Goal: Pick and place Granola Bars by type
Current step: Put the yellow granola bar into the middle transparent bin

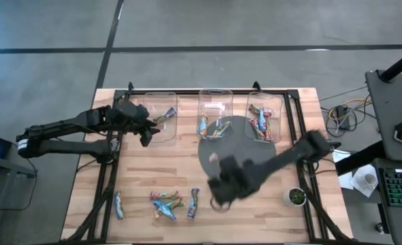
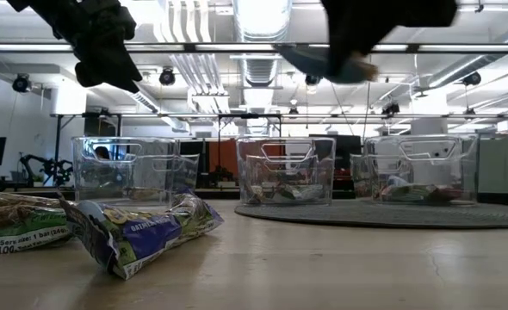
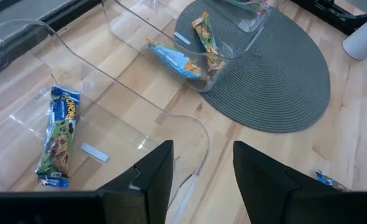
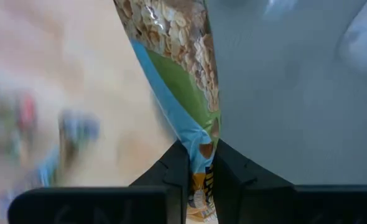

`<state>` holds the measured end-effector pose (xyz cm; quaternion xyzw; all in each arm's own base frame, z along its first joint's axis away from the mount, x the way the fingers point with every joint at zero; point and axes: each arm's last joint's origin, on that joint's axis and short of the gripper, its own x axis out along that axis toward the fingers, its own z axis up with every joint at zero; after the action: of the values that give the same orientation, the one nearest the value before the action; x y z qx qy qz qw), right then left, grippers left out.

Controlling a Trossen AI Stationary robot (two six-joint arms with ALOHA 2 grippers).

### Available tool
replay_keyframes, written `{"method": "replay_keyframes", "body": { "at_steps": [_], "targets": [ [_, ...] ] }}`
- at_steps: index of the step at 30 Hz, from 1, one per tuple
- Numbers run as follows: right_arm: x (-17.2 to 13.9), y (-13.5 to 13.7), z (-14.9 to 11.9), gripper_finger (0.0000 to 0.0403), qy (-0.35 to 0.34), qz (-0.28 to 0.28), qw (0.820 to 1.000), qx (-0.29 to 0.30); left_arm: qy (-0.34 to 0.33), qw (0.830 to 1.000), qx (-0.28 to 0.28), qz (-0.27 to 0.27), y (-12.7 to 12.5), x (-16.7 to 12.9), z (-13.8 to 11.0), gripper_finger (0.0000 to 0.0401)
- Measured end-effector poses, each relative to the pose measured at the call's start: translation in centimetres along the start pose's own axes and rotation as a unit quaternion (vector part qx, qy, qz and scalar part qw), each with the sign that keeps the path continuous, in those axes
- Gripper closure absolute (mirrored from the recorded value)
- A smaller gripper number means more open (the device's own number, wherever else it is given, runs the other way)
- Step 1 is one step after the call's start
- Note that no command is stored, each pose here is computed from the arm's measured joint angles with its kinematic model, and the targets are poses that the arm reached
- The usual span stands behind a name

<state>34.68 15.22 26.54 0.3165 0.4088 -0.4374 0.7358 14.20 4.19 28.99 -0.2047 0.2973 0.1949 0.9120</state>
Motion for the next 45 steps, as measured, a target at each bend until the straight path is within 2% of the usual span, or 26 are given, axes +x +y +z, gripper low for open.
{"method": "replay_keyframes", "body": {
  "at_steps": [4,7,10,14,18,21,24,32,36,42,45],
  "targets": [
    [-0.5,-2.8,6.2,0.0365,-0.076,0.033,0.995,0.053,0.001,1.000,-0.001,0.000,0.0,0.0,0.0,0.0252],
    [0.6,-4.9,10.7,0.0365,-0.097,0.054,0.989,0.093,0.002,1.000,-0.002,0.000,0.1,0.2,-0.2,0.0252],
    [3.3,-7.0,14.7,0.0365,-0.087,0.075,0.987,0.116,0.003,1.000,-0.009,0.000,0.2,0.7,-0.6,0.0252],
    [7.4,-10.2,19.4,0.0365,-0.076,0.108,0.980,0.152,0.011,0.999,-0.048,0.007,0.4,1.4,-1.3,0.0252],
    [10.4,-13.7,22.4,0.0355,-0.042,0.133,0.972,0.190,0.010,0.997,-0.075,0.027,0.7,1.7,-1.7,0.0252],
    [12.0,-15.7,23.0,0.0330,-0.018,0.120,0.971,0.205,0.002,0.995,-0.094,0.043,0.8,1.8,-1.7,0.0252],
    [12.6,-16.6,23.4,0.0293,-0.006,0.123,0.970,0.212,-0.008,0.992,-0.115,0.047,0.8,1.8,-1.6,0.0252],
    [11.8,-14.9,23.8,0.0205,-0.031,0.197,0.967,0.161,-0.030,0.991,-0.118,0.055,0.8,1.8,-1.3,0.0252],
    [10.3,-12.8,23.1,0.0182,-0.043,0.226,0.970,0.080,-0.033,0.991,-0.118,0.061,0.8,1.8,-1.3,0.0252],
    [7.8,-8.9,19.7,0.0172,-0.045,0.263,0.957,-0.117,-0.027,0.991,-0.117,0.056,0.8,1.9,-1.4,0.0252],
    [7.3,-7.9,17.7,0.0172,-0.025,0.264,0.951,-0.159,0.002,0.993,-0.113,0.026,0.7,1.9,-1.7,0.0252]
  ]
}}
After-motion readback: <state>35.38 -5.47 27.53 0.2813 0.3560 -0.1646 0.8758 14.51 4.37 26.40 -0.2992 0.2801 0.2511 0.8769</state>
